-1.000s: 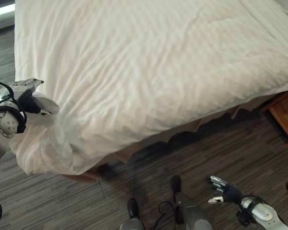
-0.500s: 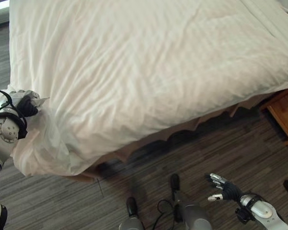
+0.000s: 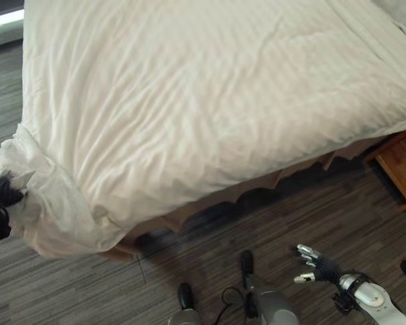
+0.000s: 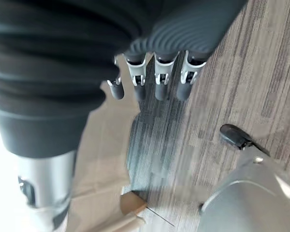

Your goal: Making the bed.

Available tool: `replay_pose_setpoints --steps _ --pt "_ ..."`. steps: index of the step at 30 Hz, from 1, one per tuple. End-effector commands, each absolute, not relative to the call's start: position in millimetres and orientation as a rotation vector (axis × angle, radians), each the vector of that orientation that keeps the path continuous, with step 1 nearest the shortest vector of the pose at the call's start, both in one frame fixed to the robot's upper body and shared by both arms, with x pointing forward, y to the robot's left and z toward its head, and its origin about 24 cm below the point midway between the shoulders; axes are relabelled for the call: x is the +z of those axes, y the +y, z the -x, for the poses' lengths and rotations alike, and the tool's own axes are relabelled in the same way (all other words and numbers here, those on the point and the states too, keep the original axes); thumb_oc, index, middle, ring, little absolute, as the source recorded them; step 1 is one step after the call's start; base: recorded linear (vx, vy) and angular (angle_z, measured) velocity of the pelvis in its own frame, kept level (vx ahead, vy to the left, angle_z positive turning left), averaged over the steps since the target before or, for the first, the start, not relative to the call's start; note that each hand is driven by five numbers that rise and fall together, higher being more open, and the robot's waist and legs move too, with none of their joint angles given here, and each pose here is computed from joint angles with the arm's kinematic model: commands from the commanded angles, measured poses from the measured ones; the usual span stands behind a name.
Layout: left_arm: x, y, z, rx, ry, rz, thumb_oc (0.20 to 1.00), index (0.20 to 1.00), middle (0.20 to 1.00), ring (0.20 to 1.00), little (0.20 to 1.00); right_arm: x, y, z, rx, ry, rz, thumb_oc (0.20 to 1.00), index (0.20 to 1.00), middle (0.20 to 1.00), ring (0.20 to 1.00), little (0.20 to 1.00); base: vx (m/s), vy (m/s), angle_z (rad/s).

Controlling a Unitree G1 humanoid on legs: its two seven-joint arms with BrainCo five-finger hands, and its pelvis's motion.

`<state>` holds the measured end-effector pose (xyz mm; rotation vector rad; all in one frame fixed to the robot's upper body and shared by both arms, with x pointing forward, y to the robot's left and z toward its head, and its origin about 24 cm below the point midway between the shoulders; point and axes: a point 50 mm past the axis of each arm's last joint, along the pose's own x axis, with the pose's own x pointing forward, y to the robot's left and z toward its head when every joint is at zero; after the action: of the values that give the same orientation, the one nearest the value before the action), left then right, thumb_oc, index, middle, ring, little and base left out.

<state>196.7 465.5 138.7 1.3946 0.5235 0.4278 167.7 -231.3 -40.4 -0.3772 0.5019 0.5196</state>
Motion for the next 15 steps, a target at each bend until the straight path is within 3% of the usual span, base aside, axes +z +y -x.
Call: replay_pose_setpoints --steps 1,5,6,7,8,9,10,15 --pt "132.5 482.6 -175.8 0.511 0.62 -1.325 0.2 0.2 0.2 0.2 0.2 -33.7 -232.8 -165.6 0.534 0.467 0.388 1.0 1.0 1.0 1.0 1.0 -0.03 0.021 0.06" --pt "91.5 493.7 -133.7 0.596 0.756 -1.129 0.2 0.2 0.2 0.2 0.2 -33.4 -232.2 -164.3 0.546 0.468 0.387 1.0 1.0 1.0 1.0 1.0 -0.01 0.026 0.14" --pt "58.6 492.4 -110.7 0.748 0.743 -0.781 0.2 0.2 0.2 0.2 0.2 -35.6 -231.7 -163.2 0.548 0.476 0.38 1.0 1.0 1.0 1.0 1.0 -0.02 0.03 0.17" --pt "58.6 492.4 -110.6 0.748 0.743 -0.781 0.2 0.2 0.2 0.2 0.2 -35.6 -231.7 -163.2 0.548 0.476 0.38 1.0 1.0 1.0 1.0 1.0 -0.04 0.047 0.13" --pt "25.5 485.9 -88.0 0.865 0.756 -0.477 0.228 0.228 0.228 0.228 0.228 -36.4 -230.7 -164.9 0.535 0.468 0.378 1.0 1.0 1.0 1.0 1.0 -0.04 0.045 0.05" --pt "15.3 479.8 -87.2 0.906 0.697 -0.328 0.903 0.903 0.903 0.903 0.903 -34.5 -230.6 -167.5 0.526 0.452 0.381 1.0 1.0 1.0 1.0 1.0 -0.06 0.063 0.09" --pt "3.2 474.6 -80.2 0.976 0.647 -0.156 1.0 1.0 1.0 1.0 1.0 -33.4 -230.1 -169.6 0.515 0.441 0.378 1.0 1.0 1.0 1.0 1.0 -0.04 0.036 0.05" --pt "-19.6 459.8 -69.0 1.112 0.508 0.115 1.0 1.0 1.0 1.0 1.0 -27.8 -227.1 -175.7 0.491 0.394 0.374 1.0 1.0 1.0 1.0 1.0 -0.04 0.023 0.05"
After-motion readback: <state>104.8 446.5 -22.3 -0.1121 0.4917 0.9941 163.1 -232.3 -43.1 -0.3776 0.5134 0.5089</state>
